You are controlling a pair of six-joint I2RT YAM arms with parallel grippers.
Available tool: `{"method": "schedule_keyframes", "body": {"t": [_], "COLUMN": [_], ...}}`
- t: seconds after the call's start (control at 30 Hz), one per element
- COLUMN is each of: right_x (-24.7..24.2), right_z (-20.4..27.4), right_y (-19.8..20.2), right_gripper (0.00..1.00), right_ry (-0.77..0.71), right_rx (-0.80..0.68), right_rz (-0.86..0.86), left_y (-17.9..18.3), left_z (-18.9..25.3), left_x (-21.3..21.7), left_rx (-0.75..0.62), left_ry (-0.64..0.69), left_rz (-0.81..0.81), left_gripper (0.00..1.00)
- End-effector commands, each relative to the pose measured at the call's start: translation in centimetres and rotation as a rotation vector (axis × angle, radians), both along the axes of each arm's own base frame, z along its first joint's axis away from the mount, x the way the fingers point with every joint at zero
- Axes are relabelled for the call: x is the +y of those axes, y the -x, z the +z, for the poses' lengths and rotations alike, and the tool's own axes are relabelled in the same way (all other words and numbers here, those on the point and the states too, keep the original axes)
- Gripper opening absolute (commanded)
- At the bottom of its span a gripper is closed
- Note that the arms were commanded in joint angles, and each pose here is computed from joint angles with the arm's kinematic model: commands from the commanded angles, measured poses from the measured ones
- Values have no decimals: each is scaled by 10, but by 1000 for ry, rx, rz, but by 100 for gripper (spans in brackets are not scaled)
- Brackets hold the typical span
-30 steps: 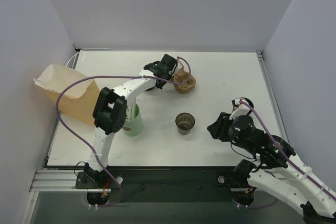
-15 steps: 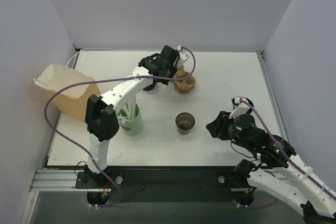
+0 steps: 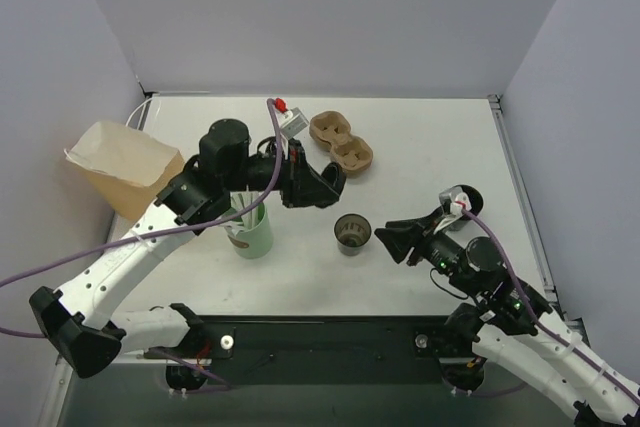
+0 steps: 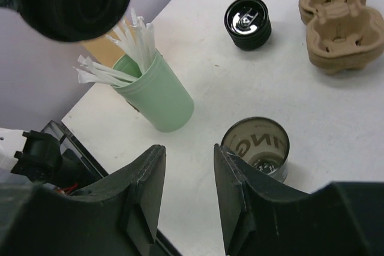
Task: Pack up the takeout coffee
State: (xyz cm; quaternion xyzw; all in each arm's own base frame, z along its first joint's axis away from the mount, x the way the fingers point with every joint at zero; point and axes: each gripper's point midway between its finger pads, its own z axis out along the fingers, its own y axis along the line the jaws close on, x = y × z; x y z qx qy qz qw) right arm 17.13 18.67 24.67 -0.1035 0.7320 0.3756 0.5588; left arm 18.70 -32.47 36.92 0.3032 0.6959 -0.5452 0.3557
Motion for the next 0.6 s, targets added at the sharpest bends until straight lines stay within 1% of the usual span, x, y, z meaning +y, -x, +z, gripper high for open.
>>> {"method": "schedule_keyframes", "body": {"t": [0.0,0.03,0.07,0.1,0.13,0.27,0.43,0.57], "right_x": [17,20,24,31,34,42,50,53], "right_z": [66,68,76,78,85,88,95,92], "right_y": [1,1,4,12,12,4,7,6], "right_gripper": [39,40,41,42,43,43,42,43], "right_ry": [-84,-61,-72,-59,-52,-31,-33,7], "right_rx": [-347,-378,-420,-466,-526,-597,-704,-741], "right_rz": [94,114,141,204,216,215,250,250], "left_y": [44,49,51,52,54,59,58,58], "left_z": [33,27,27,26,21,14,12,12], "left_x": [-2,-1,0,1,1,0,-1,-1], "left_rx": [121,143,154,178,199,280,319,334], "left_ry": [220,214,215,217,210,228,244,248], "left_rz": [-208,-220,-225,-224,-228,-256,-253,-255], "left_gripper": [16,16,16,16,16,16,15,15]}}
